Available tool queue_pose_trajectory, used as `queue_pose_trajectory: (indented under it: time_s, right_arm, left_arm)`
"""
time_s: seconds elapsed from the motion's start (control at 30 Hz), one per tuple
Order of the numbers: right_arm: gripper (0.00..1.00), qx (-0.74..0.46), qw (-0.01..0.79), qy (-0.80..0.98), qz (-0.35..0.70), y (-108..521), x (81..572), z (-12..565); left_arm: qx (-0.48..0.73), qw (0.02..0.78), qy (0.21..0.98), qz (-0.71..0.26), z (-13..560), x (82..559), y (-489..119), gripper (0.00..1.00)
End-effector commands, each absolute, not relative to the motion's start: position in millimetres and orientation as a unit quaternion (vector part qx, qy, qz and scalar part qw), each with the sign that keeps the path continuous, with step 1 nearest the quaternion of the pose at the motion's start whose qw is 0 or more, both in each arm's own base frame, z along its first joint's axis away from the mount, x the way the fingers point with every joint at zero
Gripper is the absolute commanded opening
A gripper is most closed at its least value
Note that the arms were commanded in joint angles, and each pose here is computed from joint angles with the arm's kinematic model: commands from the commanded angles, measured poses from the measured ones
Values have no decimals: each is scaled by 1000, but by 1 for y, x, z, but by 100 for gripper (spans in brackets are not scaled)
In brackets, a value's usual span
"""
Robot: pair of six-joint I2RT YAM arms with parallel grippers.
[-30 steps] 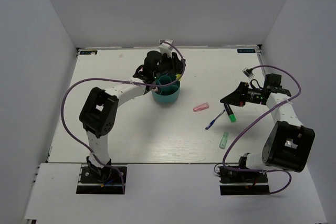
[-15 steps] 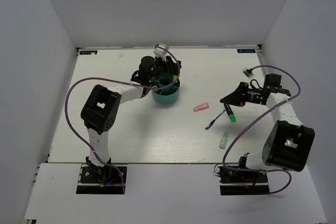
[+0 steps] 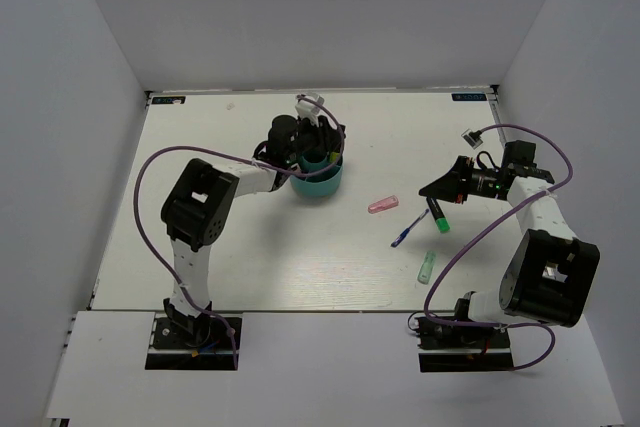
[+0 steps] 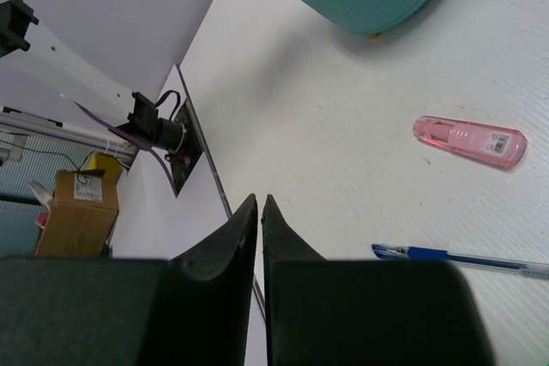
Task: Sort the stationery into containers
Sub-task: Place the stationery into the container, then grab a piece of stationery with the right arm
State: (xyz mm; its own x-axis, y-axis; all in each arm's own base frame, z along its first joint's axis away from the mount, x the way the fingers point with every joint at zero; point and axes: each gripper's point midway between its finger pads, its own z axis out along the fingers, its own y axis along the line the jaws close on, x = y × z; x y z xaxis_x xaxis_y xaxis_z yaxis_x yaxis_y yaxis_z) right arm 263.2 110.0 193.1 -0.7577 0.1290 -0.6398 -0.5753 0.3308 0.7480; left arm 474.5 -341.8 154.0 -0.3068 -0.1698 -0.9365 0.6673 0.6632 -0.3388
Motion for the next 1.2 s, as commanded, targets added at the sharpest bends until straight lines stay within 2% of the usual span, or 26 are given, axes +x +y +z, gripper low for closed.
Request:
queue_pose_trajectory:
  time_s: [0.0, 0.17, 0.27, 0.3, 0.33, 0.4, 0.53, 0.67, 0.83, 0.93, 0.97, 1.03, 1.07, 1.1, 1.17]
  right_arm:
    - [8, -153, 319, 739, 573, 111, 260, 196]
    - [11, -155, 317, 738, 575, 113, 259, 196]
    - [14, -156, 319, 739, 573, 112, 260, 196]
    - [18, -155, 318, 739, 573, 112, 259, 195]
    - [21, -155, 318, 740, 573, 112, 259, 195]
    - [27, -153, 317, 740, 573, 112, 259, 195]
    - [35, -155, 317, 747, 564, 111, 259, 194]
    - [35, -148, 313, 766, 542, 107, 264, 187]
    - [35, -134, 307, 823, 460, 91, 276, 167]
    - [37, -130, 312, 870, 358, 68, 291, 150]
    - [39, -122, 300, 906, 274, 45, 296, 131]
    - [41, -150, 285, 917, 236, 39, 303, 122]
    - [42, -155, 256, 933, 199, 32, 298, 112]
    - [42, -171, 246, 937, 181, 28, 299, 107]
    - [42, -202, 223, 941, 156, 27, 307, 93]
  left_arm:
    - [188, 573, 706, -371, 162, 474, -342, 0]
    - [192, 570, 711, -365, 158, 474, -340, 1]
    - [187, 566, 718, -359, 150, 471, -337, 17]
    - [187, 568, 716, -359, 152, 471, -336, 24]
    - [184, 568, 717, -359, 152, 470, -334, 43]
    - [183, 569, 720, -352, 149, 469, -331, 56]
    - [184, 571, 720, -349, 155, 467, -329, 62]
    - [189, 576, 713, -352, 168, 465, -330, 64]
    - [204, 584, 697, -362, 193, 453, -336, 64]
    - [221, 591, 684, -367, 216, 438, -340, 64]
    - [226, 589, 682, -370, 219, 433, -340, 64]
    - [238, 593, 676, -367, 237, 416, -341, 60]
    - [243, 588, 681, -364, 238, 411, -340, 56]
    - [247, 585, 681, -364, 243, 404, -342, 42]
    - [245, 561, 708, -352, 257, 386, -335, 25]
